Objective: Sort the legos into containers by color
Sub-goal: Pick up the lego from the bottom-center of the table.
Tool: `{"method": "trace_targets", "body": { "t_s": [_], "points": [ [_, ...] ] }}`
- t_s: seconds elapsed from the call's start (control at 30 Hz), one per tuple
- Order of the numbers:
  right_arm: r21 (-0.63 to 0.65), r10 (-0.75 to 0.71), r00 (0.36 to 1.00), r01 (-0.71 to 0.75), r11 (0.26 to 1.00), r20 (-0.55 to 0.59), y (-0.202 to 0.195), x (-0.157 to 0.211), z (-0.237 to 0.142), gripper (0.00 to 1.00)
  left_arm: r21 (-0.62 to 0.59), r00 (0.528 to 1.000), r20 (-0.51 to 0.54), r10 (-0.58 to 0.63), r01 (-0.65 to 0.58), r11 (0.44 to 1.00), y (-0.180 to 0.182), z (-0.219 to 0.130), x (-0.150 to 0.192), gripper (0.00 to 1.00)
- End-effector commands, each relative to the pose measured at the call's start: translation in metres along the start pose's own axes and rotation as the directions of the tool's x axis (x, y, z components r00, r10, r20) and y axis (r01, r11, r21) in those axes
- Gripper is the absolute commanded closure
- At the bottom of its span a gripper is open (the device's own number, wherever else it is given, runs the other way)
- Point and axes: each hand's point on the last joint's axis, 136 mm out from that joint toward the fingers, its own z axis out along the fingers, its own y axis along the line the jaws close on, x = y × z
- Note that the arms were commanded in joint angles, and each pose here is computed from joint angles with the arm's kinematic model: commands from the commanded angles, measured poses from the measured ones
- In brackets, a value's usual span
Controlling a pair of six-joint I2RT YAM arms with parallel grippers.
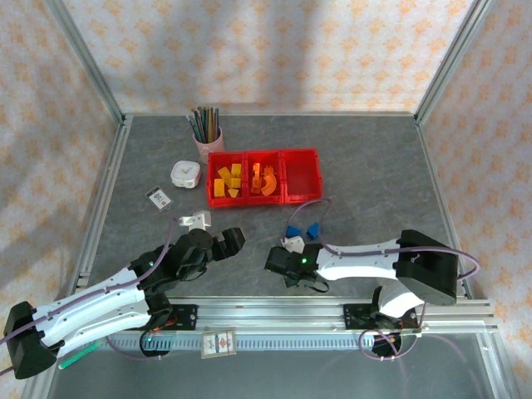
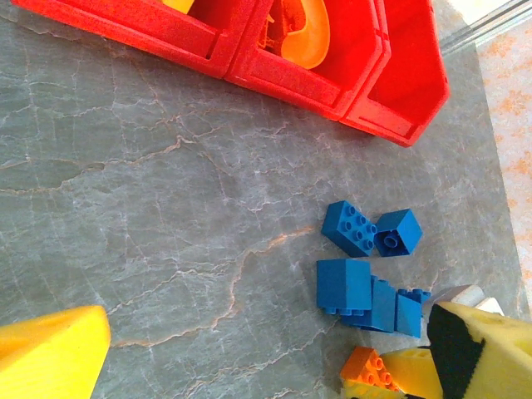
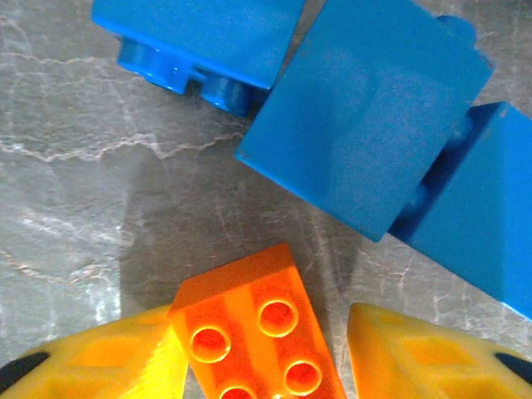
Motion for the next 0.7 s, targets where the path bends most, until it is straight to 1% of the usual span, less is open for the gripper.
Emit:
{"method": "trace_targets", "body": {
  "t_s": [0.0, 0.1, 0.17, 0.2, 0.3, 0.4, 0.53, 0.67],
  "points": [
    [0.048, -0.007, 0.999, 0.006, 0.999, 0.035, -0.004, -0.008, -0.004, 0.53, -0.003, 1.0, 0.027, -0.012, 0.012, 1.0, 0.001, 0.0, -0.003, 0.01],
    [0.04, -0.011, 0.999, 0.01, 0.999, 0.039, -0.002, -0.01, -0.004, 0.57, -0.006, 1.0, 0.029, -0.011, 0.011, 1.0, 0.001, 0.0, -0.003, 0.01],
    [0.033, -0.013, 0.999, 0.011, 0.999, 0.046, 0.0, -0.012, -0.006, 0.64, -0.011, 0.999, 0.033, -0.009, 0.009, 1.0, 0.002, 0.0, -0.004, 0.01],
    [0.03, -0.014, 0.999, 0.012, 0.999, 0.049, 0.001, -0.013, -0.006, 0.65, -0.012, 0.999, 0.034, -0.008, 0.009, 1.0, 0.002, 0.0, -0.004, 0.01],
    [0.014, -0.011, 0.998, 0.01, 1.0, 0.064, 0.005, -0.018, -0.01, 0.68, -0.011, 0.999, 0.037, -0.006, 0.006, 1.0, 0.001, -0.001, -0.006, 0.01],
    [-0.023, -0.002, 0.996, 0.004, 1.0, 0.091, 0.014, -0.028, -0.022, 0.7, -0.013, 0.999, 0.053, -0.006, 0.007, 1.0, -0.001, -0.006, -0.011, 0.01],
    [-0.084, 0.03, 0.986, -0.016, 0.996, 0.163, 0.026, -0.058, -0.048, 0.7, -0.005, 0.995, 0.1, -0.013, 0.013, 1.0, -0.005, -0.015, -0.024, 0.01],
    [-0.161, 0.092, 0.967, -0.054, 0.985, 0.236, 0.032, -0.1, -0.069, 0.7, -0.029, 0.988, 0.154, -0.005, 0.01, 1.0, -0.005, -0.029, -0.04, 0.01]
  ]
}}
